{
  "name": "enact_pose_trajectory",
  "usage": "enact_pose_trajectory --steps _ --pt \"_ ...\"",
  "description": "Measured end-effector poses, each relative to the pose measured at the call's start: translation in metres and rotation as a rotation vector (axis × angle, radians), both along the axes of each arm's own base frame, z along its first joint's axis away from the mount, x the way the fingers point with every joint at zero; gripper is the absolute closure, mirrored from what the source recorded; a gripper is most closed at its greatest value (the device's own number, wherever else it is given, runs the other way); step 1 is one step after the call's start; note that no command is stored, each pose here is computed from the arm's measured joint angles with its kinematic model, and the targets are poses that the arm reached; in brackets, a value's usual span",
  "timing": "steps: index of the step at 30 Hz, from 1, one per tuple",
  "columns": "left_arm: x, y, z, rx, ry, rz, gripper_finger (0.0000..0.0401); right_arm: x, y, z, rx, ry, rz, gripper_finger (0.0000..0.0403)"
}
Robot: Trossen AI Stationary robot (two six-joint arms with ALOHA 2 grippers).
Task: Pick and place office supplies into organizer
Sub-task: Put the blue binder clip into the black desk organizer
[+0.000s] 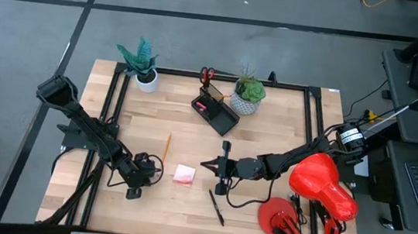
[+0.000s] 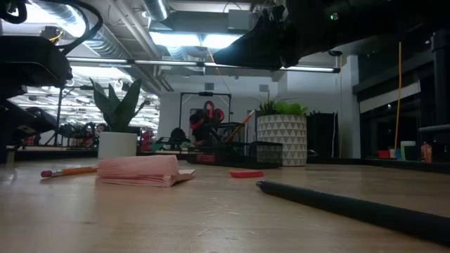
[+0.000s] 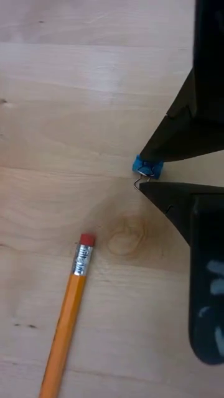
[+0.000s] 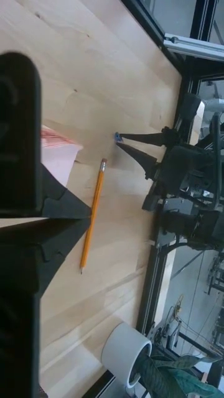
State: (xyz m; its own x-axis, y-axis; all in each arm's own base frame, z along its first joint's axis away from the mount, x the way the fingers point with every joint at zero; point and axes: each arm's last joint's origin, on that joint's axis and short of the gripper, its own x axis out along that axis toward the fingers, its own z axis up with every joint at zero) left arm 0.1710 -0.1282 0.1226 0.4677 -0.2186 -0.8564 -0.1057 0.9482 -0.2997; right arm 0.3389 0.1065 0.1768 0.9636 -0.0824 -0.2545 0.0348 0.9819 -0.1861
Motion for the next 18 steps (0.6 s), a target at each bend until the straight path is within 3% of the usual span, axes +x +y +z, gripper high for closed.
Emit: enact_pose_trajectory --steps 8,15,18 --pt "-0.0001 -0.0001 0.0001 0.017 -0.009 -0.033 0.0348 0.0000 0.0000 0.0000 0.000 0.000 0.000 0.0395" --pt "0.0001 -0.0006 0.0007 0.007 -0.010 -0.038 0.0394 0.0000 0.0000 0.0000 0.000 0.000 0.000 0.0395" --pt "0.0002 -0.0007 0.0009 0.006 -0.012 -0.038 0.0396 0.0000 0.0000 0.0000 0.000 0.000 0.000 0.0395"
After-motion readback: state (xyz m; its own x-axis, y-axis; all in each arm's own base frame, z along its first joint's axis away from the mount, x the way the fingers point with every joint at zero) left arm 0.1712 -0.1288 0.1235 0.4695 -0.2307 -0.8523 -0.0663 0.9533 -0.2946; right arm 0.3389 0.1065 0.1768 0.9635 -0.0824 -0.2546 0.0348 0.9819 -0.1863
